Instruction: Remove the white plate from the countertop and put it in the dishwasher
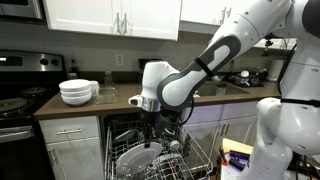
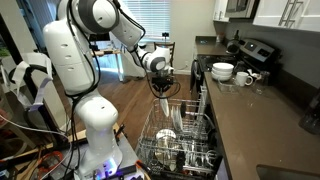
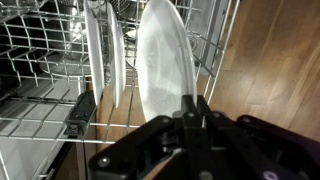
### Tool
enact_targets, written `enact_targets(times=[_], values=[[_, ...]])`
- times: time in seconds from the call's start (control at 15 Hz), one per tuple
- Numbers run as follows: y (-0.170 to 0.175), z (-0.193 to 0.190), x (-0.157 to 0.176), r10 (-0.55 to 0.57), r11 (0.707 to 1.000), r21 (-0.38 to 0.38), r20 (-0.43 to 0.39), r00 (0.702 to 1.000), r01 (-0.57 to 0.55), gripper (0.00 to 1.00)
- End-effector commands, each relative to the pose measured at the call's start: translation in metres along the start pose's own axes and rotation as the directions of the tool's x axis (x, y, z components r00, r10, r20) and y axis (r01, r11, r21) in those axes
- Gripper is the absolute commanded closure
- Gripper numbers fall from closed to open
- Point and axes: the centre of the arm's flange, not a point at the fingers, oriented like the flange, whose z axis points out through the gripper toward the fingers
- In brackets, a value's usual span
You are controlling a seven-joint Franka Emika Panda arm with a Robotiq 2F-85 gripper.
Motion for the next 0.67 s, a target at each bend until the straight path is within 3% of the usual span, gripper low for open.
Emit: enact_targets(times=[0.0,0.6], values=[[0.019,0.005,0.002,-0.008,1.0,-0.01,0.0,1.0,0.008,0.96],[0.044,0.031,0.005,-0.012,1.0,0.02,0.017,1.0,0.011,0.96]])
